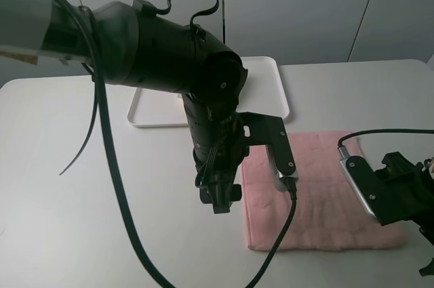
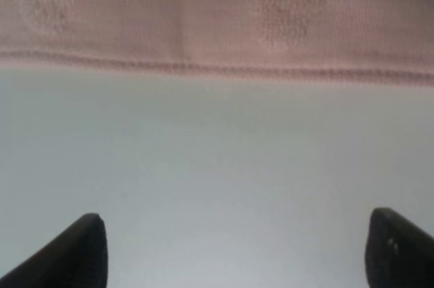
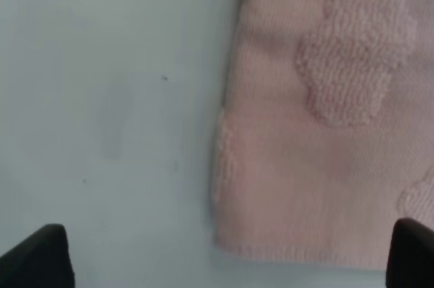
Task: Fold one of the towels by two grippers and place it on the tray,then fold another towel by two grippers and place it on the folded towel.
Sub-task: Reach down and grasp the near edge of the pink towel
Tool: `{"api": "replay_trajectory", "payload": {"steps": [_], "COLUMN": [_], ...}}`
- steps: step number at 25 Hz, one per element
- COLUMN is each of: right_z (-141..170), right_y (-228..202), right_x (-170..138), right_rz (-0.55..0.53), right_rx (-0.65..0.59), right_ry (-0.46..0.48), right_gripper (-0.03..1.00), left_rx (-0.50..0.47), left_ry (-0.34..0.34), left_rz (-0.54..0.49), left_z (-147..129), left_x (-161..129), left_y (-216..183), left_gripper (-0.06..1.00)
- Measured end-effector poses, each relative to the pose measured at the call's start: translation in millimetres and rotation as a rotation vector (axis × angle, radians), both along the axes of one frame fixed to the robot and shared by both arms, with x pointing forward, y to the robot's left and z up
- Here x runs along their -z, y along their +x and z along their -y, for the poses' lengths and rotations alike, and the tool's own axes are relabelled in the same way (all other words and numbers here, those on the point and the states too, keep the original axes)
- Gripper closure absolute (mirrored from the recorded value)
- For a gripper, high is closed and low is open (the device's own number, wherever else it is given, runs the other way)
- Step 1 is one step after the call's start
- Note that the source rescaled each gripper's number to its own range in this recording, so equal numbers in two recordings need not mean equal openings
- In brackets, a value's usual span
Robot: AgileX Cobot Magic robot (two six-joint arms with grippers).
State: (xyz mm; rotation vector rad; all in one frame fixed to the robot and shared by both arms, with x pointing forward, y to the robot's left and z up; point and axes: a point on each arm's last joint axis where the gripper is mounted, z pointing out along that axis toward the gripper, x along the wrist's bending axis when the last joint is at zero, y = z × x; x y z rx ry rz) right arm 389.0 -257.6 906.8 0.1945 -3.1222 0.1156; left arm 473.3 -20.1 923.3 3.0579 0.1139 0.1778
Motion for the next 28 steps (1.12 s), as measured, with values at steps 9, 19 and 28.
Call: {"api": "replay_trajectory", "payload": {"steps": [9, 19, 28], "right_z": [3, 4, 9], "right_y": [-13, -7, -13], "right_x": [20, 20, 25], "right_rz": [-0.001, 0.066, 0.079], "right_rx": [-0.006, 0.057, 0.034], "right_ry": [0.006, 0.001, -0.018], "right_gripper": [-0.03, -0.03, -0.03], "left_rx": [0.0, 0.0, 0.001], "left_ry": [-0.002, -0.002, -0.002], "left_rz": [0.001, 0.001, 0.001], "left_z": [0, 0, 0], "left_x": [0, 0, 0], "left_y": [0, 0, 0], "left_gripper": [-0.04, -0.04, -0.04]}}
